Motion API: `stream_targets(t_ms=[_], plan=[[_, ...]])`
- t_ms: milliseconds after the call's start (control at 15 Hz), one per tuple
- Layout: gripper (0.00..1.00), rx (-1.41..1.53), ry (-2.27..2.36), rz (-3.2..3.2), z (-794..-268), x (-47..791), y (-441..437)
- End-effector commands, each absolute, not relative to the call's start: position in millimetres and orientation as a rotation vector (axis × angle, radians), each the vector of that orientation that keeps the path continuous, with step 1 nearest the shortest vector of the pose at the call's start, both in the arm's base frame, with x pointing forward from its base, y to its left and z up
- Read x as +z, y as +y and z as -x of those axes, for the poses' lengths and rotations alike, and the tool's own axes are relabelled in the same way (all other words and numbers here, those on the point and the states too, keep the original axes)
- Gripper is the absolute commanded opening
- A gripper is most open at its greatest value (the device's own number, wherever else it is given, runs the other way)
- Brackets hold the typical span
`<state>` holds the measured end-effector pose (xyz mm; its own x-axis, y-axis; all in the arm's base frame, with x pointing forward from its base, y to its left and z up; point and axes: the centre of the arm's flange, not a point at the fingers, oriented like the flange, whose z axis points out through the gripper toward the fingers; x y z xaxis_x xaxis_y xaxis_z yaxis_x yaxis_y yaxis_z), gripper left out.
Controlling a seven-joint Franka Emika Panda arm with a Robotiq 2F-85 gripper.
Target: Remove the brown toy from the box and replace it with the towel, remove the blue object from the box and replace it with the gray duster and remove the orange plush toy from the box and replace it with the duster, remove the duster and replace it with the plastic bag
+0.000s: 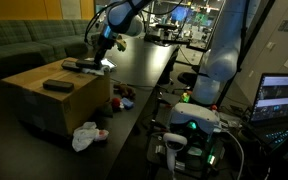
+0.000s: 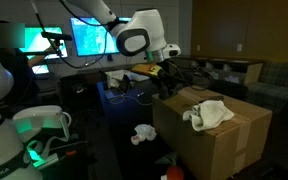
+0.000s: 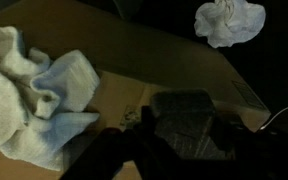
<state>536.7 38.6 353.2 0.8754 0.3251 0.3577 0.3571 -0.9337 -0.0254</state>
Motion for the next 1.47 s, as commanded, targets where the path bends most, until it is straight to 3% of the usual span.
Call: stream_targets(t_ms=[0,600,1333,1400], plan=[[0.32,-0.603,-0.566,2.961,-571,342,55],[0.32,-0.608,-0.532,2.999,-622,294,52],[0.32,-0.66,-0.42,3.016,-642,279,53],[0.82,-0.658,-0.413,3.015,-640,281,54]])
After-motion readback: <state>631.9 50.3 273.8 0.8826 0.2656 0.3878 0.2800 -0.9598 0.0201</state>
